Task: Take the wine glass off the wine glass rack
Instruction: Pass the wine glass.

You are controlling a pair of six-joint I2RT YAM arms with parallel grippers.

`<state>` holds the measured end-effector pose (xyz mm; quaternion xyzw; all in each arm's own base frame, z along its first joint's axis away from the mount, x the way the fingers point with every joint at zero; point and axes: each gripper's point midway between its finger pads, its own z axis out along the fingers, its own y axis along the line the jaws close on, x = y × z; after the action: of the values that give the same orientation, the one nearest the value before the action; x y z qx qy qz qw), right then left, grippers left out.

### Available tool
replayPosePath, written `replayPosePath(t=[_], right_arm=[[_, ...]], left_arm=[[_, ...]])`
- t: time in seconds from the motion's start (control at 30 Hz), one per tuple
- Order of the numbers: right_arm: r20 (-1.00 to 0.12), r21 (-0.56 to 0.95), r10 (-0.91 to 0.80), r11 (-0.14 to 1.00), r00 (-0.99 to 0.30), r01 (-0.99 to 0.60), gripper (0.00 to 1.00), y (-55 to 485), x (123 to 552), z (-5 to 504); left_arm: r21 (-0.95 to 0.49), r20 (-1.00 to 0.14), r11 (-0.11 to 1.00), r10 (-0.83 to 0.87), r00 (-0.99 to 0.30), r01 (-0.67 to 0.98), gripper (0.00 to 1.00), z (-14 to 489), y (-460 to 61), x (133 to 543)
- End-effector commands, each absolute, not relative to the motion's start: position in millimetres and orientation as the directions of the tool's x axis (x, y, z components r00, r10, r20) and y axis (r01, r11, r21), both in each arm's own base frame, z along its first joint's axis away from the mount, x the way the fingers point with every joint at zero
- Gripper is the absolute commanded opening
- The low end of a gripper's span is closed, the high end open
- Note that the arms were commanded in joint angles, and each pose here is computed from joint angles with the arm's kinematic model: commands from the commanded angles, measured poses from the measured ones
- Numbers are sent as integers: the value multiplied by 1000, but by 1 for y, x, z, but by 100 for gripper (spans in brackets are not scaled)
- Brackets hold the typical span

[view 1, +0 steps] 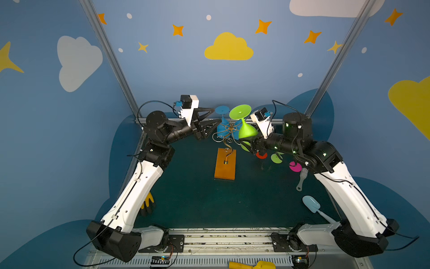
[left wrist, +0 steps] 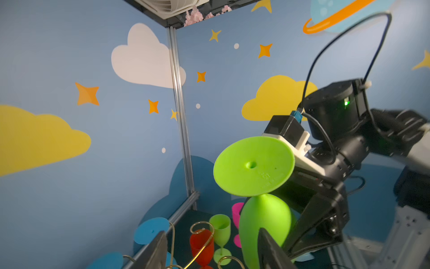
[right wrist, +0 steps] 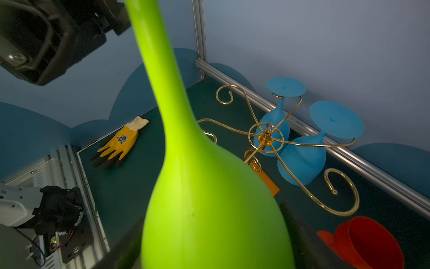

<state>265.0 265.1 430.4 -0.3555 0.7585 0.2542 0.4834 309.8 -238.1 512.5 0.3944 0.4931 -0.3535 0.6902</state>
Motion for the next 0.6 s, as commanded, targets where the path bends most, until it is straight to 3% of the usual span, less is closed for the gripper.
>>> replayPosePath(t=[0.0, 0.2, 0.57], right_arm=[[-887, 87, -308, 622, -345, -778, 44, 262, 259, 423], [-882, 104, -307, 611, -356, -785, 44, 266, 258, 422], [-871, 137, -318, 573, -373, -808, 42, 282, 258, 415]], left_arm=[[493, -834, 465, 13, 552, 735, 58, 520, -241, 307], [591, -778, 406, 59, 626, 697, 56, 514, -258, 303], [614, -761, 392, 63, 646, 685, 52, 509, -268, 307]])
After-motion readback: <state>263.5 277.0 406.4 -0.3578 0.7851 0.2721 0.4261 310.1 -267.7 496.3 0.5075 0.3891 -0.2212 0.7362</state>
